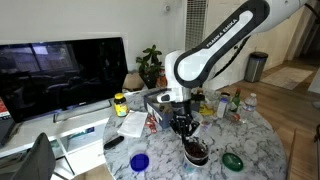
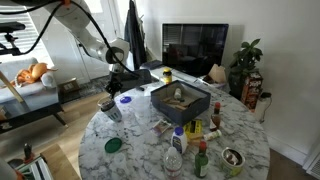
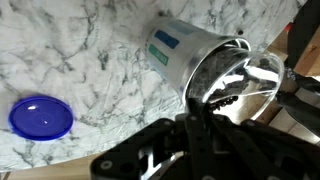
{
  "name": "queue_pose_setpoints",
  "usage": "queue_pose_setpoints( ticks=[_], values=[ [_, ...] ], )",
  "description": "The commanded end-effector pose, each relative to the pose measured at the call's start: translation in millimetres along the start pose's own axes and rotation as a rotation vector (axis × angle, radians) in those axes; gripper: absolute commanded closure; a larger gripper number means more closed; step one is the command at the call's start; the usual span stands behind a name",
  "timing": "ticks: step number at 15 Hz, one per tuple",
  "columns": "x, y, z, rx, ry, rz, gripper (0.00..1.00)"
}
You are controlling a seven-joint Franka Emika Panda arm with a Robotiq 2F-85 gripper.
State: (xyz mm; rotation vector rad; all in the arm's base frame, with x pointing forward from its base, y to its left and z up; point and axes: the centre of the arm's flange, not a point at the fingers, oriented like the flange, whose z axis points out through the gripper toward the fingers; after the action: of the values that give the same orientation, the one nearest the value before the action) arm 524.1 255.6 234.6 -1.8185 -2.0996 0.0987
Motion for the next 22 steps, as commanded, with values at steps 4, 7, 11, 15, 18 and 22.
queue_pose_setpoints(
  ticks=[4, 7, 11, 15, 18, 22],
  values=[
    [7, -8, 8, 0.117, -0.023, -0.148, 0.99],
    [7, -11, 10, 0.097, -0.012, -0.117, 0.94],
    [7, -11, 10, 0.096, -0.017, -0.121, 0.94],
    [-1, -12, 18, 0.111, -0.056, -0.182, 0.99],
    [-4, -13, 19, 0.125, -0.079, -0.265, 0.99],
    [-6, -14, 19, 0.151, -0.114, -0.381, 0.99]
  ],
)
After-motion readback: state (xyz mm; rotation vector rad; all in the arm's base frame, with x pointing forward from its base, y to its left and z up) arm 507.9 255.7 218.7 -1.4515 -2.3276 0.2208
